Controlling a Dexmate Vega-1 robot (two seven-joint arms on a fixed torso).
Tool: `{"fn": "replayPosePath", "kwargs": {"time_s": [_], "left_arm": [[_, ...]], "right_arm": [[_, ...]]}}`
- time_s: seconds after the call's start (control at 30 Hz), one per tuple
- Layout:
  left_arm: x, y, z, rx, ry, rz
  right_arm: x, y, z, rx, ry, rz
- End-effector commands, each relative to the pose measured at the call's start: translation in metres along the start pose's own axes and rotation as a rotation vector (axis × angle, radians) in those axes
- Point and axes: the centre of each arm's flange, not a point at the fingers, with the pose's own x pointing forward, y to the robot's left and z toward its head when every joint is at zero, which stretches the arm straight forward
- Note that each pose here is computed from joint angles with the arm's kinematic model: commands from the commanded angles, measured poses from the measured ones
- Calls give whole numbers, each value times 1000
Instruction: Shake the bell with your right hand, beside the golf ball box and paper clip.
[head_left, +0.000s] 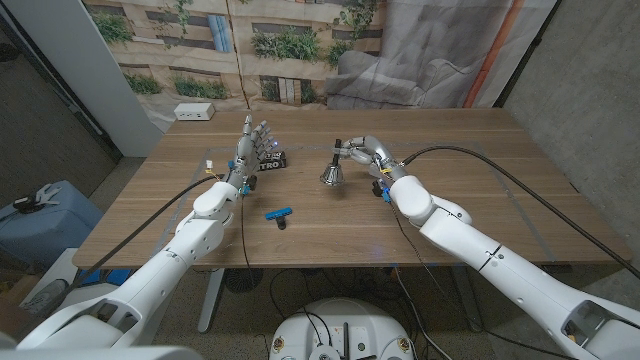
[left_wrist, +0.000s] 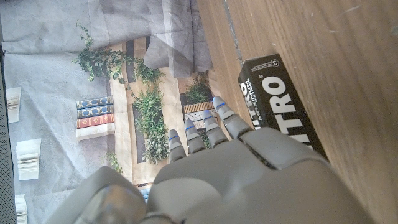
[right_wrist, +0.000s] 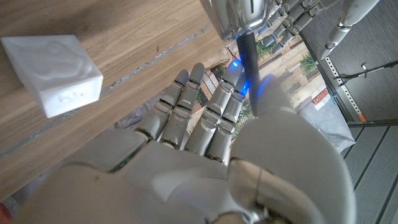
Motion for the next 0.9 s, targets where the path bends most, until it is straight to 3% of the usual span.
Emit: {"fn": "replayPosePath", "kwargs": {"time_s": [0.03, 0.9], "left_arm": [[0, 0, 0, 0, 0, 0], [0, 0, 0, 0, 0, 0]], "right_arm": [[-2, 7, 2, -37, -60, -63], [-2, 22, -2, -112, -205, -227]]}}
